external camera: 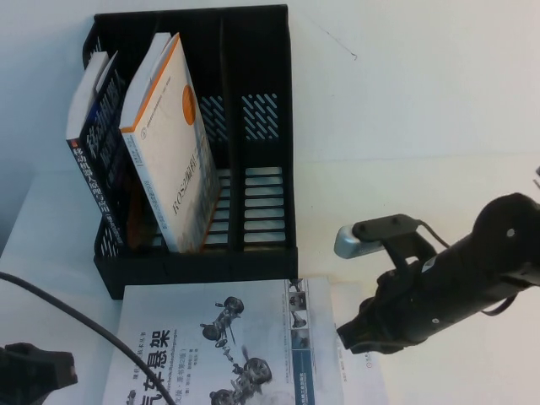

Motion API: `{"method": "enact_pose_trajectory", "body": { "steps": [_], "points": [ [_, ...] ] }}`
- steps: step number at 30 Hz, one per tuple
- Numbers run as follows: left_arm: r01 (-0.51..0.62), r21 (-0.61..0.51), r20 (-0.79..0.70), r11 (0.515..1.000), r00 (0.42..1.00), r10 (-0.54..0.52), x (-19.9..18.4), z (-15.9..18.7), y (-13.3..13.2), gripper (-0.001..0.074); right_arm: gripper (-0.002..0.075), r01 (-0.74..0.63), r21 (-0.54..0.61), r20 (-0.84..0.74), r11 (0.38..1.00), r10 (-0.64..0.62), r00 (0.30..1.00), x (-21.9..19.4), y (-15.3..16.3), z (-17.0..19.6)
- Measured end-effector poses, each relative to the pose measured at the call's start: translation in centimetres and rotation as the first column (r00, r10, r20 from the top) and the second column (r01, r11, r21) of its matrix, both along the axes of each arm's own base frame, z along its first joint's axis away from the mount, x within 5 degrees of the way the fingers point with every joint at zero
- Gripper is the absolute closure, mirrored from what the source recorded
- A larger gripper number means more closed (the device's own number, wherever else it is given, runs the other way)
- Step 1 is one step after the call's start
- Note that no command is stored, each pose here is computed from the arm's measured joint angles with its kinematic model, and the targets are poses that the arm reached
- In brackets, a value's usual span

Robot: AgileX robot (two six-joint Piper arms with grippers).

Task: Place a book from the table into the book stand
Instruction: Push book with right arm

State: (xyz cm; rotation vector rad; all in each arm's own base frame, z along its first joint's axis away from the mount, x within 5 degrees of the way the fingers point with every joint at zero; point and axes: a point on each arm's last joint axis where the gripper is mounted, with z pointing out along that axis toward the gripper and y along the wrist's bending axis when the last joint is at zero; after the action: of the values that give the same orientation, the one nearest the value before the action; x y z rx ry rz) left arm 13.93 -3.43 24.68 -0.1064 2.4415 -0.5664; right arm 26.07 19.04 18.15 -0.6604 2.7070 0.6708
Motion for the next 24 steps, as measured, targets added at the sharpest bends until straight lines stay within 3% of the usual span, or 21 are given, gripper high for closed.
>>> {"method": "enact_pose_trajectory", "body": {
  "steps": [7,16,24],
  "points": [
    [-0.018,-0.015,-0.073,1.0,0.997,0.017,1.7,-1.4,0.0,0.0738,0.0718,-0.02,-0.056,-0.04,0.998,0.017,0.999,0.7,0.6,-2.6],
    [0.038,-0.095,-0.093,0.995,0.995,-0.047,4.4,-0.4,-0.6,0.0738,0.0718,-0.036,-0.076,-0.057,0.996,0.032,0.998,1.3,1.8,-4.3],
    [0.014,-0.207,-0.089,0.978,0.996,-0.033,5.4,0.9,1.7,0.0738,0.0718,-0.069,-0.073,-0.046,0.995,0.066,0.997,1.5,3.5,-4.3]
  ]
}}
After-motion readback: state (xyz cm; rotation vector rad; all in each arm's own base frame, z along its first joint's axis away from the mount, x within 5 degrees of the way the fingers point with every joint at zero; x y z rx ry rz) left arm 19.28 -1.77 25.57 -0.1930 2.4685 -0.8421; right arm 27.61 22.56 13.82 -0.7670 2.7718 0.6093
